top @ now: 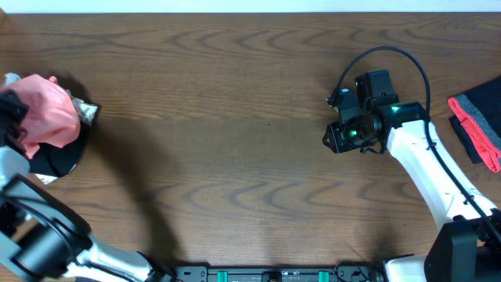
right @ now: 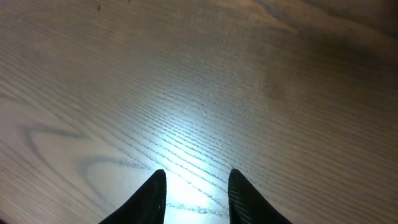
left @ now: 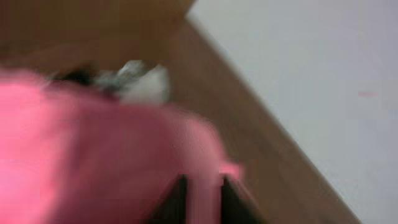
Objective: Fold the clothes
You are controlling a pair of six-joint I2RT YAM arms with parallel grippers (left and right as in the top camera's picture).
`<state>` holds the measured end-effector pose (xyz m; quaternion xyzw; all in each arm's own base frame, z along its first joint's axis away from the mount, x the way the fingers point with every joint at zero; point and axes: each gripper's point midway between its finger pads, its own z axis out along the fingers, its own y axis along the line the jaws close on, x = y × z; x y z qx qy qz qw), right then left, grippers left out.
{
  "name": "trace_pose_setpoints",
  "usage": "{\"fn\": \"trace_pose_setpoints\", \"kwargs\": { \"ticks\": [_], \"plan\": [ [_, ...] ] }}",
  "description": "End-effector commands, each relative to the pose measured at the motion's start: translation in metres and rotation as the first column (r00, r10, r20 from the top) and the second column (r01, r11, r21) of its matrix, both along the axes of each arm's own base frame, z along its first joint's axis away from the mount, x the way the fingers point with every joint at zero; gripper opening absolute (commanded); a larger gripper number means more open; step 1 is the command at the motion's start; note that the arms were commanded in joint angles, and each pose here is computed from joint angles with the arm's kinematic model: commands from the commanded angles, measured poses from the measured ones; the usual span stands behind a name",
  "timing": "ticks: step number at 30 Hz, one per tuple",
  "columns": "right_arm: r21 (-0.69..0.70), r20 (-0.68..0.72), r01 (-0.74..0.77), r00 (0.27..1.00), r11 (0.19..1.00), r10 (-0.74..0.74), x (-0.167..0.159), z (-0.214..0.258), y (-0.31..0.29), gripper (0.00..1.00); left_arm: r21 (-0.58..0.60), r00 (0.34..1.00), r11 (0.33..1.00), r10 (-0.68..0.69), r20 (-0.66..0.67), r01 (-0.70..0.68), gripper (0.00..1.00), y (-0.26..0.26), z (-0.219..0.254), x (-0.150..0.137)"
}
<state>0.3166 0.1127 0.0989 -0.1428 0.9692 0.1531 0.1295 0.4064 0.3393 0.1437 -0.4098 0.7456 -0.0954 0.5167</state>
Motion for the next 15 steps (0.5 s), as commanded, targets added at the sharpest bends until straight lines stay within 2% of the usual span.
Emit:
{"fn": "trace_pose_setpoints", "kwargs": {
  "ticks": [1,3,5,8,15],
  "plan": [
    [-0.003,-0.002,-0.007,1.000,1.000,0.007,-0.001,0.000,-0.001,0.32,-0.103,0.995,0.992,0.060,-0.081,-0.068,0.34,0.017,-0.059,-0.013],
    [-0.004,-0.008,-0.007,1.000,1.000,0.007,-0.002,0.000,-0.002,0.32,-0.219,0.989,0.968,0.105,-0.109,-0.127,0.40,0.020,-0.092,-0.021],
    [-0.005,-0.014,-0.007,1.000,1.000,0.007,-0.003,-0.001,-0.002,0.32,-0.300,0.988,0.945,0.103,-0.115,-0.134,0.42,0.017,-0.113,-0.025],
    [-0.006,-0.020,-0.007,1.000,1.000,0.007,-0.005,-0.001,-0.002,0.32,-0.320,0.990,0.940,0.085,-0.111,-0.116,0.41,0.014,-0.119,-0.024],
    [-0.006,-0.020,-0.007,1.000,1.000,0.007,-0.005,-0.001,-0.002,0.32,-0.279,0.990,0.958,-0.026,0.135,0.064,0.41,0.008,-0.056,0.004]
  ]
}}
